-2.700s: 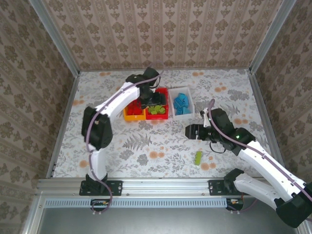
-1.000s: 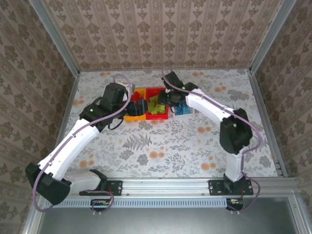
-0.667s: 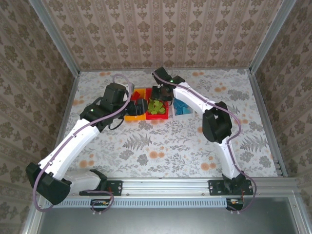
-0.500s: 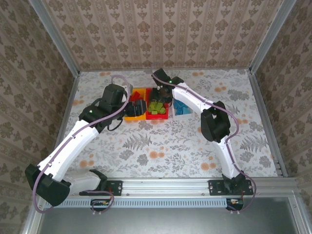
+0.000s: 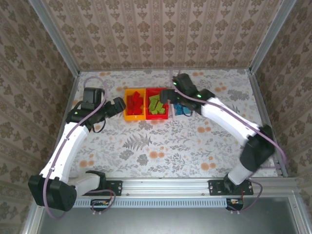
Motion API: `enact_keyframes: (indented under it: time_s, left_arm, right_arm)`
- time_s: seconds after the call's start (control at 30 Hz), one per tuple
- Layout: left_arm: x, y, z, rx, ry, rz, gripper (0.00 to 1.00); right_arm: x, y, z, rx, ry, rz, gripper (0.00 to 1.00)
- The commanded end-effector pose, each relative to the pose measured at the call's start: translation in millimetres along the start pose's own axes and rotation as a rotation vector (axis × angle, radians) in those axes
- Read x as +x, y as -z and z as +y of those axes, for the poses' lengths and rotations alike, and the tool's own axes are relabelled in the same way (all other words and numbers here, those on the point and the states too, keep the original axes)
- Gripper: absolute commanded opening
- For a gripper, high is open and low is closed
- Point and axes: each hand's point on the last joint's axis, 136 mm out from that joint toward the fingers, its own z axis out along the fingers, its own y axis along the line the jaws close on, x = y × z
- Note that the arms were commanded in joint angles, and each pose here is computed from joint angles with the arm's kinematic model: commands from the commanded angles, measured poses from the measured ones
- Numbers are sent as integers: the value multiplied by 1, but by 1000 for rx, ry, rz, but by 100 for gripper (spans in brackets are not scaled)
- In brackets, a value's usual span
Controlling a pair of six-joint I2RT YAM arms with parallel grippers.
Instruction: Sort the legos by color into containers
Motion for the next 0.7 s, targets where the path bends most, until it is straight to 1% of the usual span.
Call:
enact_keyframes:
  time_s: [0.0, 0.03, 0.07, 0.1, 0.13, 0.17, 0.23, 0.27, 0.33, 0.37, 0.43, 0.5, 0.57, 0.67]
  left_arm:
    - [-3, 13, 33, -140, 11, -58, 100]
    - [-5, 15, 46, -209, 8, -77, 100]
    - [-9, 18, 64, -313, 14, -112, 100]
    - [-10, 22, 83, -422, 23, -151, 100]
    - [-12, 24, 96, -489, 25, -186, 100]
    - [-15, 22, 104, -517, 4, -225, 100]
    - [-21, 11, 111, -523, -79, -304, 100]
    - [-22, 10, 119, -562, -100, -351, 100]
    - [-24, 4, 134, -627, -154, -394, 100]
    - [-23, -3, 136, -639, -215, -385, 100]
    - [-22, -20, 141, -654, -305, -350, 100]
    - [-15, -44, 144, -616, -366, -300, 100]
    - [-10, -64, 148, -564, -364, -292, 100]
    - [-3, -92, 152, -472, -365, -301, 100]
  right_arm:
    - [-11, 49, -75, 324, 9, -177, 100]
    - [-8, 64, -99, 435, -2, -211, 100]
    - [8, 72, -126, 535, 11, -202, 100]
    - [20, 74, -147, 551, 3, -206, 100]
    - [32, 75, -164, 537, -10, -203, 100]
    - [43, 78, -184, 535, -44, -233, 100]
    - [55, 96, -219, 608, -84, -335, 100]
    - [65, 99, -234, 645, -75, -343, 100]
    - [79, 90, -250, 652, -72, -300, 100]
    - [84, 79, -253, 635, -51, -280, 100]
    - [88, 60, -251, 595, -13, -277, 99]
    - [93, 37, -249, 545, -1, -274, 100]
    - [97, 18, -249, 516, 3, -263, 100]
    - [96, -6, -249, 467, 2, -292, 100]
